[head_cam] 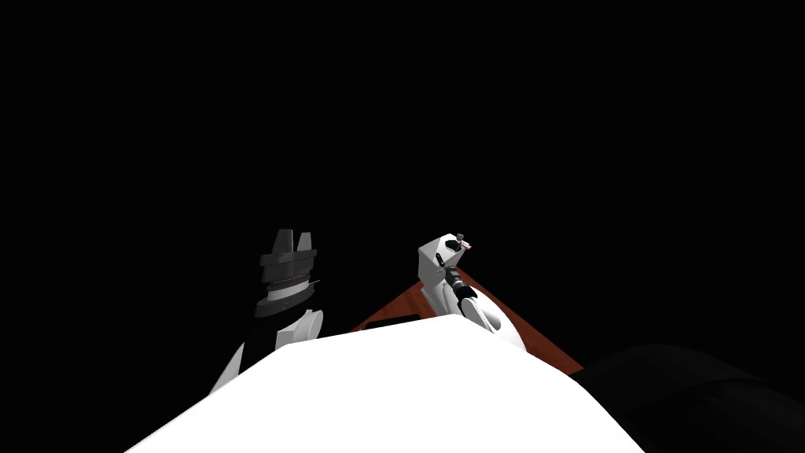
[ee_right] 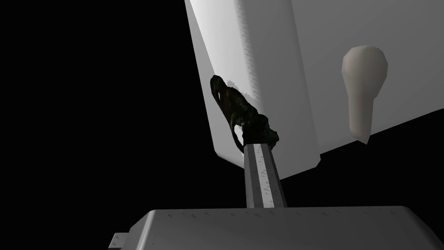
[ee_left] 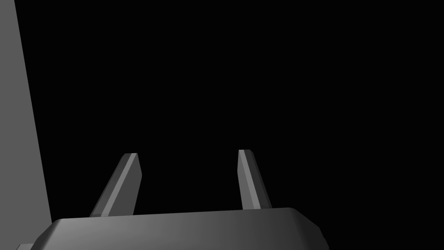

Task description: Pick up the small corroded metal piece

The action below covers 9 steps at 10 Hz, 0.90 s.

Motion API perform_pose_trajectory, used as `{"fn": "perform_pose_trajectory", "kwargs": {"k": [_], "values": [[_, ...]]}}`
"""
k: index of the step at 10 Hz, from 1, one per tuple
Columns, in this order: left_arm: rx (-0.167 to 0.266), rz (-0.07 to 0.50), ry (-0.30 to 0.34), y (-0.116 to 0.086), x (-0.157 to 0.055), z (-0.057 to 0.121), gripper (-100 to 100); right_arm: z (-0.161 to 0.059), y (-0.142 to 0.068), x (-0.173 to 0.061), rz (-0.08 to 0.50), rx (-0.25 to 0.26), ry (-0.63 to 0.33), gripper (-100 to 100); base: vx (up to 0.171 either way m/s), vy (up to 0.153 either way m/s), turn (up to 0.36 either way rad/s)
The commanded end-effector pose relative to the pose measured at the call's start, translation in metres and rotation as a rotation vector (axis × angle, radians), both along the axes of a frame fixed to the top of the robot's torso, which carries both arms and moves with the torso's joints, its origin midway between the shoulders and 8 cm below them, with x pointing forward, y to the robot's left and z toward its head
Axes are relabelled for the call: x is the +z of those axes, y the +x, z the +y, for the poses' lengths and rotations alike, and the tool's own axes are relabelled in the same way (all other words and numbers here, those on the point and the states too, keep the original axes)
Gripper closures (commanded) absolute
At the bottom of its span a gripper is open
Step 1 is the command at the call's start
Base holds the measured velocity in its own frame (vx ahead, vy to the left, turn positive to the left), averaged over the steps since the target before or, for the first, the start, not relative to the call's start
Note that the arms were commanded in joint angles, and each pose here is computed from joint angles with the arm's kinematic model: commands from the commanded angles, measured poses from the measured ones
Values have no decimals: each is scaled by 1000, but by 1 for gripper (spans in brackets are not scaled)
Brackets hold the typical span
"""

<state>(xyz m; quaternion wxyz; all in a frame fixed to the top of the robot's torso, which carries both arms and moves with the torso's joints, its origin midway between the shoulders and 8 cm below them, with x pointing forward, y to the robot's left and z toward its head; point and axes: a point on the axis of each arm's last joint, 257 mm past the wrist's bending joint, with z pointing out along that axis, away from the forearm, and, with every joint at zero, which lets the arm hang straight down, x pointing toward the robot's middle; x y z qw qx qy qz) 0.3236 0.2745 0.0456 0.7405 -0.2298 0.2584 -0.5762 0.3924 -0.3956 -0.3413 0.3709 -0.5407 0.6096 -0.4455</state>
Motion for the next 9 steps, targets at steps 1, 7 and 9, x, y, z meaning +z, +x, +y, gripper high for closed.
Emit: {"fn": "perform_pose_trajectory", "kwargs": {"k": [1,7,9], "values": [[0,0,0,0,0,0,0,0,0,0,0,0,0,100,0,0,0],[0,0,0,0,0,0,0,-3,-15,12,76,102,-128,-100,-29,0,90],[0,0,0,0,0,0,0,-3,-23,16,112,147,-179,-100,-29,0,123]]}}
